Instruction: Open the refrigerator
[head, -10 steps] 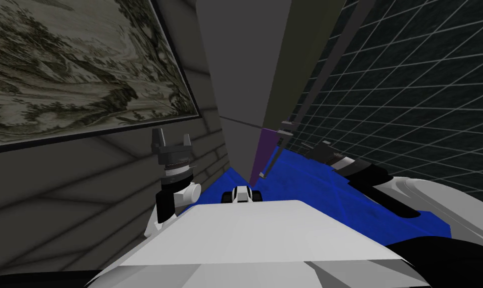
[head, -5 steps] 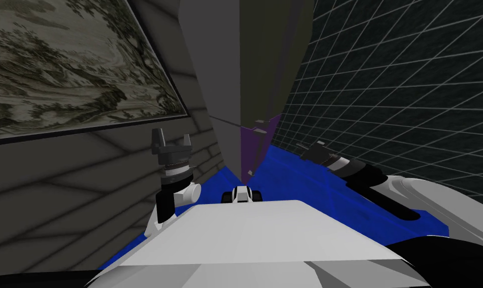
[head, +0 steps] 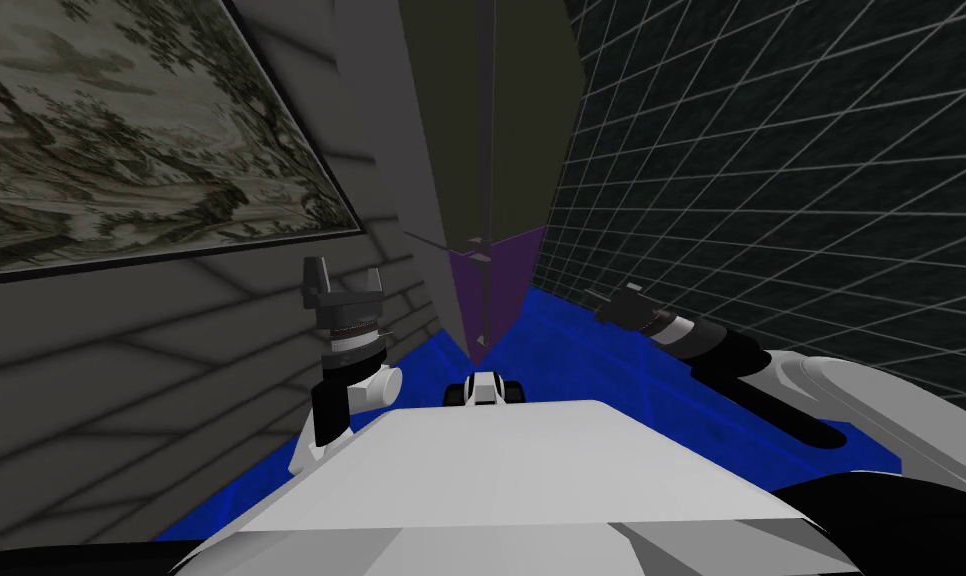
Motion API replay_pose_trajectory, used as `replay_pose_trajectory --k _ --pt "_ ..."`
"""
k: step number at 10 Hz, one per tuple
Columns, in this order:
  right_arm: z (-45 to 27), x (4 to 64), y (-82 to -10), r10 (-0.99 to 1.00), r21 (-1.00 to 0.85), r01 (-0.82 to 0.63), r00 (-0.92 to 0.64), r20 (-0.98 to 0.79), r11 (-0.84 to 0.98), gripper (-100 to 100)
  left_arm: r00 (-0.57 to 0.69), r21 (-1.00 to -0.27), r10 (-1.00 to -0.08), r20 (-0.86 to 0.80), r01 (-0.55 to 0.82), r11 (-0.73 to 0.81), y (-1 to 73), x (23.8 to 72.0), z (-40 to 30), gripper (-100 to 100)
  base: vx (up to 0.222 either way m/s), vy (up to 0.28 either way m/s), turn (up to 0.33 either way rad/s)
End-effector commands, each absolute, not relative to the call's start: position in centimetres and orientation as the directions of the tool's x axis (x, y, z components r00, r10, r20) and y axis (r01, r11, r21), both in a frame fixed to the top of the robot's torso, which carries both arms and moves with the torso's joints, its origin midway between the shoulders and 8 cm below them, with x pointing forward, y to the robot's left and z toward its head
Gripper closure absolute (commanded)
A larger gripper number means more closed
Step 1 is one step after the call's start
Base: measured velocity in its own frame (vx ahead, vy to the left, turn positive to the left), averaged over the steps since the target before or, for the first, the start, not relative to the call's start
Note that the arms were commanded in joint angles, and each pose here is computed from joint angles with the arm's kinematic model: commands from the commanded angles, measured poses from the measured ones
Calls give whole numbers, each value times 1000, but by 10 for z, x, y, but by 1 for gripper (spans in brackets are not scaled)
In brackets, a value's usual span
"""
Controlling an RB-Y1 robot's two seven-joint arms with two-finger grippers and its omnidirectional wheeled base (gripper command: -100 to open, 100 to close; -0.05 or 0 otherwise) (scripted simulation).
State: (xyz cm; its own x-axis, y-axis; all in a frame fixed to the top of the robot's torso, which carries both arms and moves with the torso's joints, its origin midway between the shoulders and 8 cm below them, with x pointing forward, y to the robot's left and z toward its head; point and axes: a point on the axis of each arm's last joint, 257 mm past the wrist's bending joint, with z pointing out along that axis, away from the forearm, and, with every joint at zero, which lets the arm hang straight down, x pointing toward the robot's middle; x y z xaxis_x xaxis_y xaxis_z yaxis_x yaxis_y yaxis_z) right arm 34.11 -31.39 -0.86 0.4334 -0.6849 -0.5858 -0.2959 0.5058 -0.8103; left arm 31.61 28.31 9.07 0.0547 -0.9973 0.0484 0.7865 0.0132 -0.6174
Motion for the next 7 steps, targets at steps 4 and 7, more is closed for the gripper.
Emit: replay_pose_trajectory --k 4,7 --pt "-11 349 -354 -733 -811 -258 346 -586 526 -100 54 -617 -997 49 787 13 283 316 91 0 75 211 -65" --pt "-11 353 -379 -756 -811 -232 294 -585 537 -100 55 -617 -997 49 787 13 283 316 91 0 81 247 -84"
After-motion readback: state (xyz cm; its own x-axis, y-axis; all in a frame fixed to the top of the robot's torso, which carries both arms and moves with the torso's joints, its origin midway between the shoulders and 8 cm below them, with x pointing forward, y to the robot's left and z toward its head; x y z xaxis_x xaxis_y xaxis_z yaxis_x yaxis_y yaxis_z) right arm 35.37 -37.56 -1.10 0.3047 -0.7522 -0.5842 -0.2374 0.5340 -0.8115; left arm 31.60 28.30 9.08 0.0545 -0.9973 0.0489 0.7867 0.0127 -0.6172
